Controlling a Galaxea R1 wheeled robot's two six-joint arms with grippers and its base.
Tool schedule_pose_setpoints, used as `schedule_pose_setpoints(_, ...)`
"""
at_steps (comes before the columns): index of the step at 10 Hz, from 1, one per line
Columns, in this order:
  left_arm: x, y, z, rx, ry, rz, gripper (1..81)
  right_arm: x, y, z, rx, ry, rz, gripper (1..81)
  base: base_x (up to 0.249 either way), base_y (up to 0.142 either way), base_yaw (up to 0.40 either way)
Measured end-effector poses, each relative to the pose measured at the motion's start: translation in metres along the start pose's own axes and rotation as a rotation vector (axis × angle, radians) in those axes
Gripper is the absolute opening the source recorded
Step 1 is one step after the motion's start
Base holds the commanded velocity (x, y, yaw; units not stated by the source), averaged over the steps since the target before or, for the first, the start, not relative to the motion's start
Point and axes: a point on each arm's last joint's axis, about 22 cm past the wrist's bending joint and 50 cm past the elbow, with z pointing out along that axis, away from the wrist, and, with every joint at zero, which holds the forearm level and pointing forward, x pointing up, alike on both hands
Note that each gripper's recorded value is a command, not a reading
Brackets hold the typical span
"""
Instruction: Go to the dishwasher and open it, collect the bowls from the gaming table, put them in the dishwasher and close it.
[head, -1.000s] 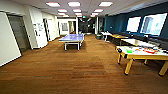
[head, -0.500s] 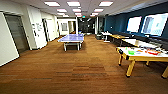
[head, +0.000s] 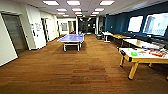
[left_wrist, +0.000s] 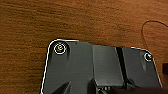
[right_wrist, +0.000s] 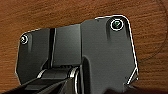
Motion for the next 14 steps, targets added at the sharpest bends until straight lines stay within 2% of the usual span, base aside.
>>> schedule_pose_setpoints(3,0.004,0.001,0.001,-0.001,0.005,0.000,81.1,0.004,0.000,0.000,0.000,0.003,-0.001,81.1,0.229,0.000,0.000)
schedule_pose_setpoints(5,-0.006,0.001,0.000,-0.001,-0.008,-0.002,81.1,-0.003,0.001,0.000,-0.001,-0.004,0.000,81.1,0.229,0.000,0.000)
schedule_pose_setpoints(7,0.002,0.002,0.001,-0.002,0.004,0.000,81.1,0.001,0.000,0.000,0.000,0.001,-0.001,81.1,0.229,0.000,0.000)
schedule_pose_setpoints(14,0.001,0.004,0.001,-0.005,0.002,0.000,81.1,0.002,0.000,0.000,0.000,0.002,-0.001,81.1,0.229,0.000,0.000)
